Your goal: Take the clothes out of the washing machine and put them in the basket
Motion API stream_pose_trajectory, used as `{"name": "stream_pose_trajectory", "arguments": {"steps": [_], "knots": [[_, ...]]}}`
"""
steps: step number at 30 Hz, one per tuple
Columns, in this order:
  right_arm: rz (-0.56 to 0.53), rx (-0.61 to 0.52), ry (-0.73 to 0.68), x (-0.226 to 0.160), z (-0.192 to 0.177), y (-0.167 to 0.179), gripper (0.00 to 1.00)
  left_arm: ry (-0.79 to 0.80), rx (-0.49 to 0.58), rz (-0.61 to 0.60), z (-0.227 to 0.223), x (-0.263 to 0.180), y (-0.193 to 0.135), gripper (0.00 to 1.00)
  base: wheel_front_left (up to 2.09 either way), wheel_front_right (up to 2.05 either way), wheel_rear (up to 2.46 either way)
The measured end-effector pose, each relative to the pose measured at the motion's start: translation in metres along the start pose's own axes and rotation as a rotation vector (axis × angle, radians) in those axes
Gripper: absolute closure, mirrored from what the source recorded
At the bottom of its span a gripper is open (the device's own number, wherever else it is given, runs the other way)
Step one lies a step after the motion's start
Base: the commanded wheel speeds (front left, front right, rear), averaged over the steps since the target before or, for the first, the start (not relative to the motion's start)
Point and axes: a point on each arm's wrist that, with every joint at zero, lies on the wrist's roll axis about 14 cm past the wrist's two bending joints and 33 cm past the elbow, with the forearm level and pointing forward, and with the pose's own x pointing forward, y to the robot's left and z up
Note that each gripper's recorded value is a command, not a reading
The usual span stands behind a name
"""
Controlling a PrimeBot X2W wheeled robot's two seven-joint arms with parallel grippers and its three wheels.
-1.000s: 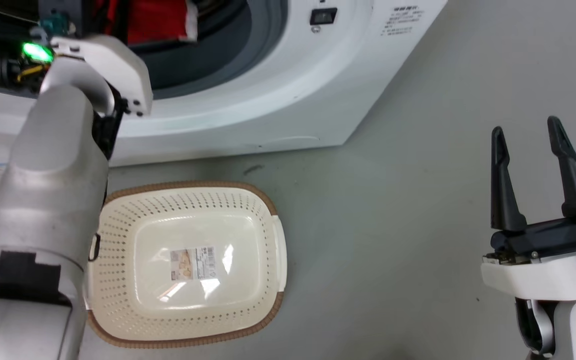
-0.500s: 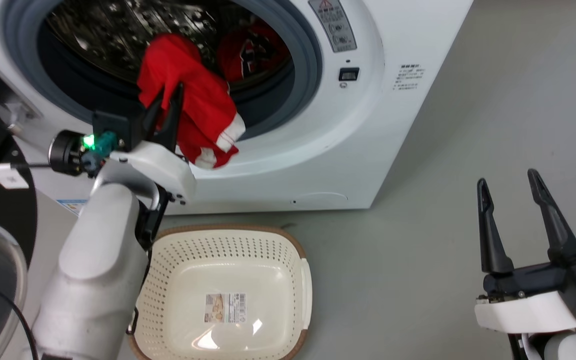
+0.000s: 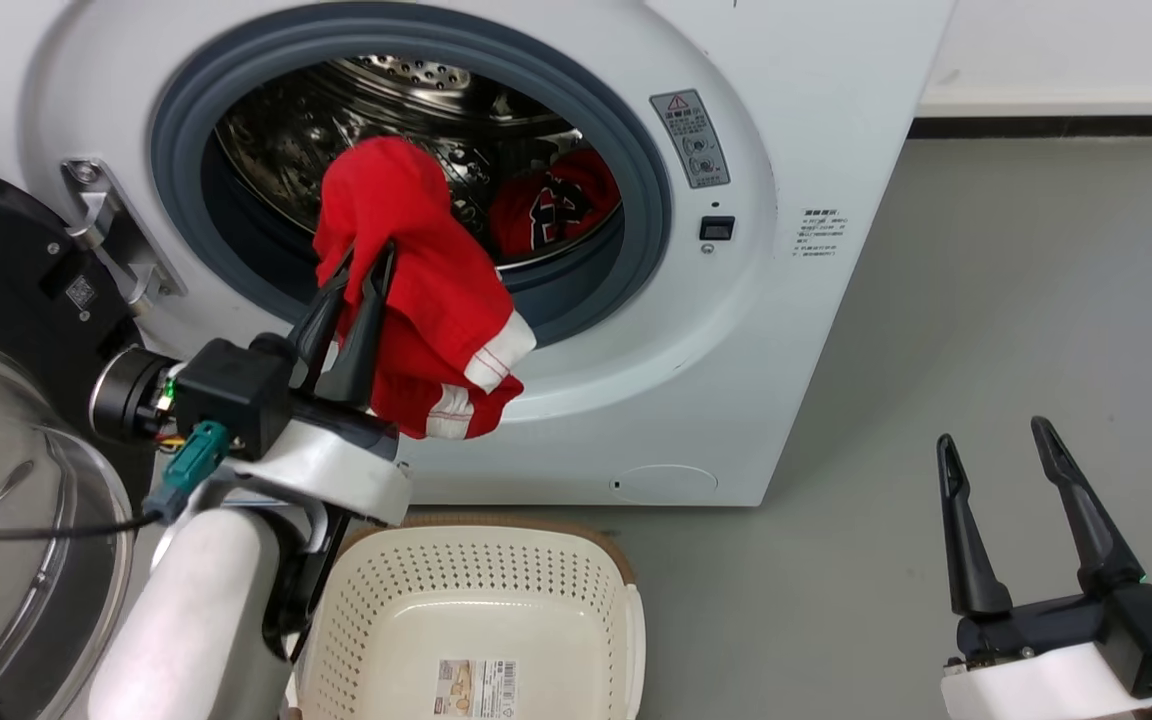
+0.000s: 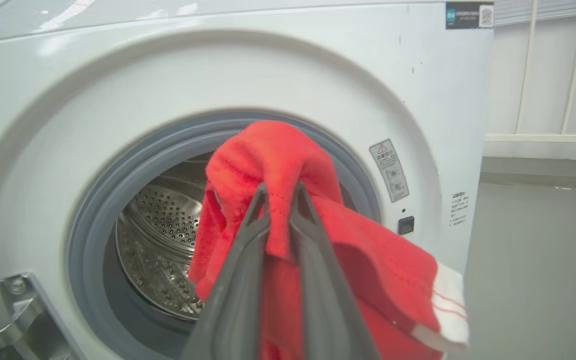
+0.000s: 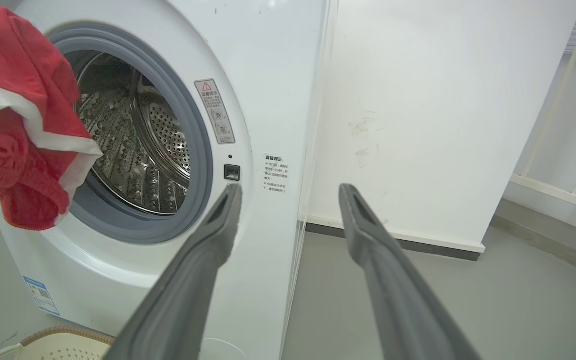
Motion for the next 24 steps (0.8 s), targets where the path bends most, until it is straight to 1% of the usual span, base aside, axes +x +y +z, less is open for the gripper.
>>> {"name": "stream_pose_trajectory", "arguments": {"steps": [5,11,17,21,24], "knots": [[0.003,0.002,-0.006,-0.006,0.003,0.002,0.0,-0.044,0.015,-0.024,0.028,-0.016,-0.013,1.0,0.0,0.0,0.0],[0.009,0.005,-0.013,-0.006,0.006,0.004,0.0,-0.046,0.015,-0.048,0.038,-0.031,-0.025,1.0,0.0,0.0,0.0],[0.014,0.01,-0.01,-0.006,0.005,0.006,0.0,0.01,-0.011,-0.093,0.024,-0.042,-0.043,1.0,0.0,0.0,0.0],[0.016,0.012,0.0,-0.006,0.002,0.006,0.0,0.096,-0.047,-0.134,-0.003,-0.054,-0.058,1.0,0.0,0.0,0.0],[0.016,0.013,0.009,-0.004,-0.002,0.006,0.0,0.168,-0.082,-0.141,-0.028,-0.061,-0.064,1.0,0.0,0.0,0.0]]}}
